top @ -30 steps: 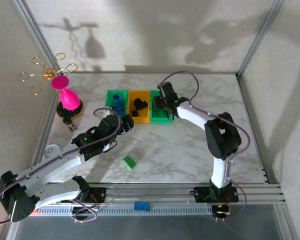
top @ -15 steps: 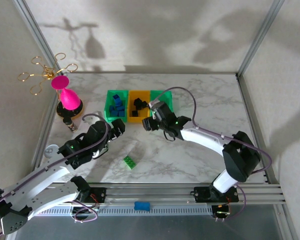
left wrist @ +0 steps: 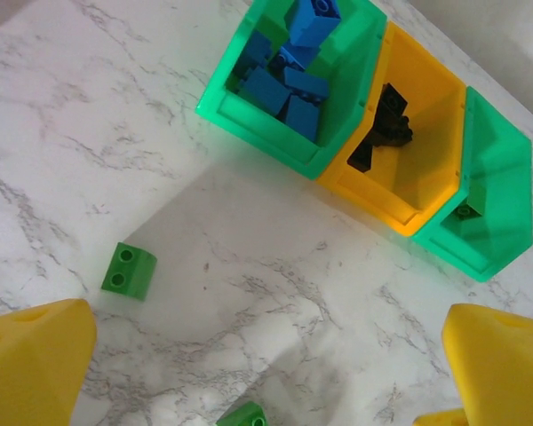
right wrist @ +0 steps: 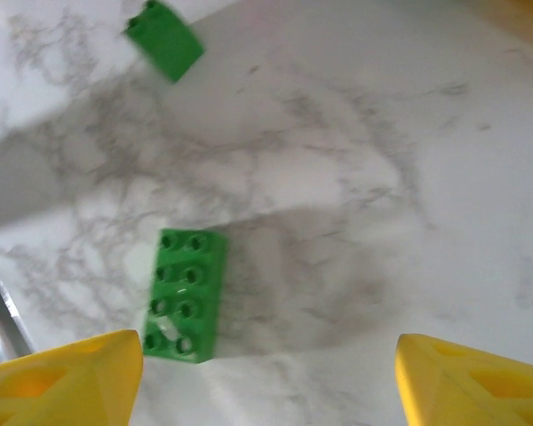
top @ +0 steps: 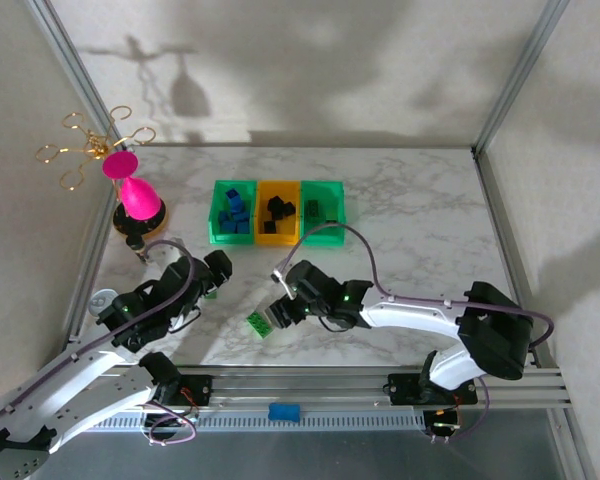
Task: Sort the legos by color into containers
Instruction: Pick up the lego from the bottom-center of the table, then place the lego in the container.
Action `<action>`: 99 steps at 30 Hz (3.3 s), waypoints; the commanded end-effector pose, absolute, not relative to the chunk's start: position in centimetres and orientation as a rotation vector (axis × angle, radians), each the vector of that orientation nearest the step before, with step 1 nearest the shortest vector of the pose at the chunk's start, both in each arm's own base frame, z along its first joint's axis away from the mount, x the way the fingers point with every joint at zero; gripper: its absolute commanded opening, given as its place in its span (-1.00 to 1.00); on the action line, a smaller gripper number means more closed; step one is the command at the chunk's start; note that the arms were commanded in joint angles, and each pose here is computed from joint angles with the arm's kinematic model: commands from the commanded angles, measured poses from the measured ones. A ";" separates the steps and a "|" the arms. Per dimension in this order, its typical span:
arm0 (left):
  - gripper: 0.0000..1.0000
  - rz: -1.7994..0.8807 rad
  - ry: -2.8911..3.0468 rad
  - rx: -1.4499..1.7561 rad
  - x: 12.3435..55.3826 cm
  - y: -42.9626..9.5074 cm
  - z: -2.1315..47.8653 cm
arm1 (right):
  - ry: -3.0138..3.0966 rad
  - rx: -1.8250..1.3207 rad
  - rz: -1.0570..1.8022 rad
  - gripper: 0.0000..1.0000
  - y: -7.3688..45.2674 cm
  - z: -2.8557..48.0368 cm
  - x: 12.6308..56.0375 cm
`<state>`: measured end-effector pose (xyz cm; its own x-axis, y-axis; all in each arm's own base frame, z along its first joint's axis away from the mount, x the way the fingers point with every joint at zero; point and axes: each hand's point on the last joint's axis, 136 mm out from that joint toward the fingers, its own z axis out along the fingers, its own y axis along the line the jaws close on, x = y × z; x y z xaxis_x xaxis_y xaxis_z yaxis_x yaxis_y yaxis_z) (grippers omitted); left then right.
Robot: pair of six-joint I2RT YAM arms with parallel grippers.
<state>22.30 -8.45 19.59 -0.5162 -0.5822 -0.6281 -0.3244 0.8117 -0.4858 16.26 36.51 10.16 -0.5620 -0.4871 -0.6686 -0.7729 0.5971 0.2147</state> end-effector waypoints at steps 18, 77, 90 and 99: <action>0.99 -0.297 2.156 -0.722 21.5 -6.5 18.3 | 2.262 -1.162 0.549 0.48 41.5 3.4 13.3; 0.99 -0.528 2.094 -0.430 29.1 -15.8 23.2 | 2.276 -0.243 0.201 -0.35 26.0 13.2 44.8; 0.99 -0.510 2.092 -0.442 29.4 -15.4 22.8 | 2.287 -0.260 0.159 -0.11 26.0 11.3 46.9; 0.99 -0.504 2.085 -0.454 29.4 -14.8 23.2 | 2.205 -0.303 0.247 0.02 27.0 16.1 45.1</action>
<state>29.19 -15.07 21.93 -0.5315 -0.4948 -0.6876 -0.1374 0.8513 -0.5064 45.65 26.11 11.08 -0.6621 -0.1527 -0.7337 -0.2598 0.9651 0.0336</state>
